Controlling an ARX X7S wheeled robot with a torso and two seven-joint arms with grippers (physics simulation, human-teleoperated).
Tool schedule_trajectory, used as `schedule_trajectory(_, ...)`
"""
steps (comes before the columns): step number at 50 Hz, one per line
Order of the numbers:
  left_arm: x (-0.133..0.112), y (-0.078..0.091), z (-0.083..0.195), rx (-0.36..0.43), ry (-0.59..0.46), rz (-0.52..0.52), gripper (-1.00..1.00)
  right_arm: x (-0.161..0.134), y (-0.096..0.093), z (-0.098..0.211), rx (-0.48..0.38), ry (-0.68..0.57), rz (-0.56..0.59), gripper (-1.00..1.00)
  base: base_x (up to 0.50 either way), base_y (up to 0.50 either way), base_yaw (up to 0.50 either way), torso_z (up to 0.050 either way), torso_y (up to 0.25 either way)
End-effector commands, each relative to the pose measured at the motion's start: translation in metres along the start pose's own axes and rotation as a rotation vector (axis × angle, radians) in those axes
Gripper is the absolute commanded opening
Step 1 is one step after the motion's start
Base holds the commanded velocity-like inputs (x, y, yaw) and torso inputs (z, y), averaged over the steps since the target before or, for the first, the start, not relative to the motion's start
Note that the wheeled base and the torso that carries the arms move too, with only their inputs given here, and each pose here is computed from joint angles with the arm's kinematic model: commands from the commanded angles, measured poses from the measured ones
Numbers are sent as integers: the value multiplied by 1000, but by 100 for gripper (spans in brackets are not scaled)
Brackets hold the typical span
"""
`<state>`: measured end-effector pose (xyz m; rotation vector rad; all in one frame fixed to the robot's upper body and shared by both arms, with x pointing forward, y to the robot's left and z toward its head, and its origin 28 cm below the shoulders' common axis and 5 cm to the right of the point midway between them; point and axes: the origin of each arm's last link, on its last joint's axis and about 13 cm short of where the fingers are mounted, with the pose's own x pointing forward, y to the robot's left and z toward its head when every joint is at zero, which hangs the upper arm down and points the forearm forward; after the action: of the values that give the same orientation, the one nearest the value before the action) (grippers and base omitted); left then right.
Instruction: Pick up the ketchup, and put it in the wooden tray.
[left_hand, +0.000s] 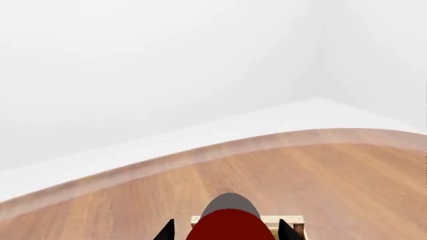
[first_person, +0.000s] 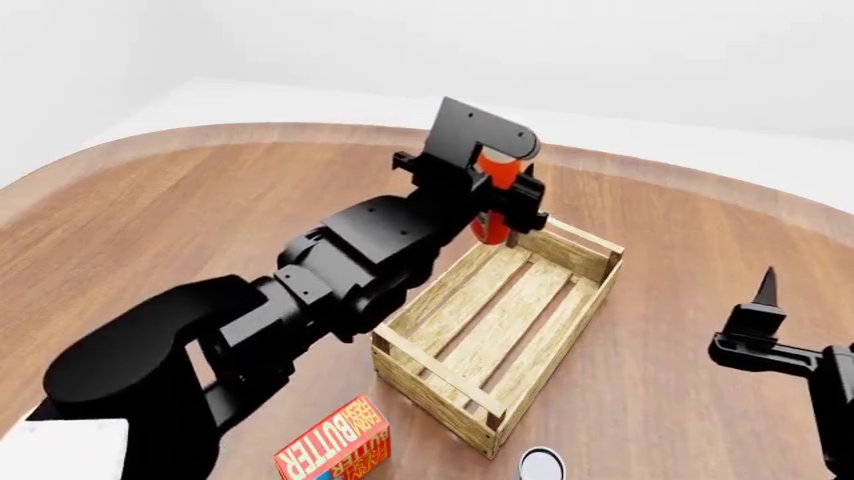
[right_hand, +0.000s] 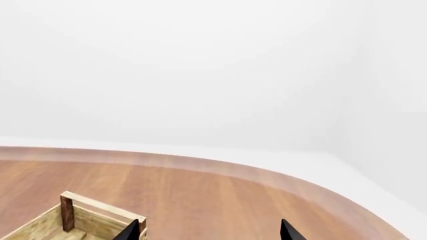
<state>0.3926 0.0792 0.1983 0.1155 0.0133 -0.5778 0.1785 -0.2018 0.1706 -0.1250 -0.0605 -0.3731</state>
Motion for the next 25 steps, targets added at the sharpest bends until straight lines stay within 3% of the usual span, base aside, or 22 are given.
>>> schedule_trajectory(1, 0, -10, 9, -39, -2, 1, -100, -1, 0, 0, 0, 9, -41, 100, 0, 0, 0, 0, 0)
schedule_trajectory(9, -2, -18, 9, -45, 5, -10, -100, -1, 0, 0, -2, 15, -65, 100, 0, 0, 0, 0, 1)
schedule_trajectory(25, -2, -22, 10, -38, 13, -11, -100, -1, 0, 0, 0, 19, -98, 100, 0, 0, 0, 0, -123)
